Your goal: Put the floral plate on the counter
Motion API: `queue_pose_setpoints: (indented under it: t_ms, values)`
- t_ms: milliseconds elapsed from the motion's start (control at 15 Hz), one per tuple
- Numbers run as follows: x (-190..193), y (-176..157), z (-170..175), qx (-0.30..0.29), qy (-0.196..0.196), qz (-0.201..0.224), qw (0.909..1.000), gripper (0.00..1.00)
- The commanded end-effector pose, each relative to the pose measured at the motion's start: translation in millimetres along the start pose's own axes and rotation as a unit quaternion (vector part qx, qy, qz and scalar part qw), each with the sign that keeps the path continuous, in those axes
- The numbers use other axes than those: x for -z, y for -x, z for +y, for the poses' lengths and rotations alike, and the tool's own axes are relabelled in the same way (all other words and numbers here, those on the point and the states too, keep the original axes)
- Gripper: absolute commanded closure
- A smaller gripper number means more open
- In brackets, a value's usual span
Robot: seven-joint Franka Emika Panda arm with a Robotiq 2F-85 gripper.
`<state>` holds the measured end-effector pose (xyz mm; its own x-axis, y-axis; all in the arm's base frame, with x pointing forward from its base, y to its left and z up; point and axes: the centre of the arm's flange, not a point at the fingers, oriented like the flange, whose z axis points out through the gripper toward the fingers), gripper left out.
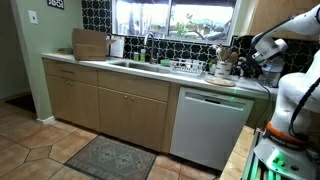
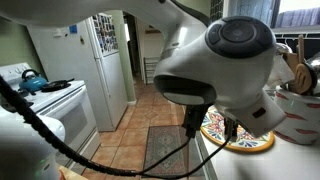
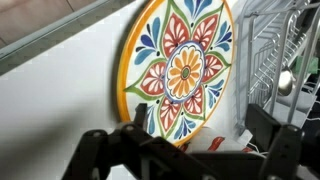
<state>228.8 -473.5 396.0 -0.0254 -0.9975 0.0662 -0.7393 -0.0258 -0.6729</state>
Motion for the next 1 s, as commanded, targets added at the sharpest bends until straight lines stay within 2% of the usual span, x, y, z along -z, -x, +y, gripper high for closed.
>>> queue_pose_setpoints:
  t_ms: [0,200,400,667,800,933]
  values:
    - [27.9,36.1,-28.6,0.053,0.081,0.014,0.9952,0.00]
    - [32.7,66.1,-59.7,0.107,0.142,0.020,0.9838,0.00]
    - [40.0,93.1,-90.0,0.174,0.204,0.009,0.9633,0.00]
    - [61.9,140.5,-118.2,0.272,0.282,-0.024,0.9197,0.00]
    - [83.5,167.8,-131.7,0.321,0.299,-0.039,0.8978,0.00]
    - [105.9,193.7,-144.3,0.374,0.298,-0.054,0.8767,0.00]
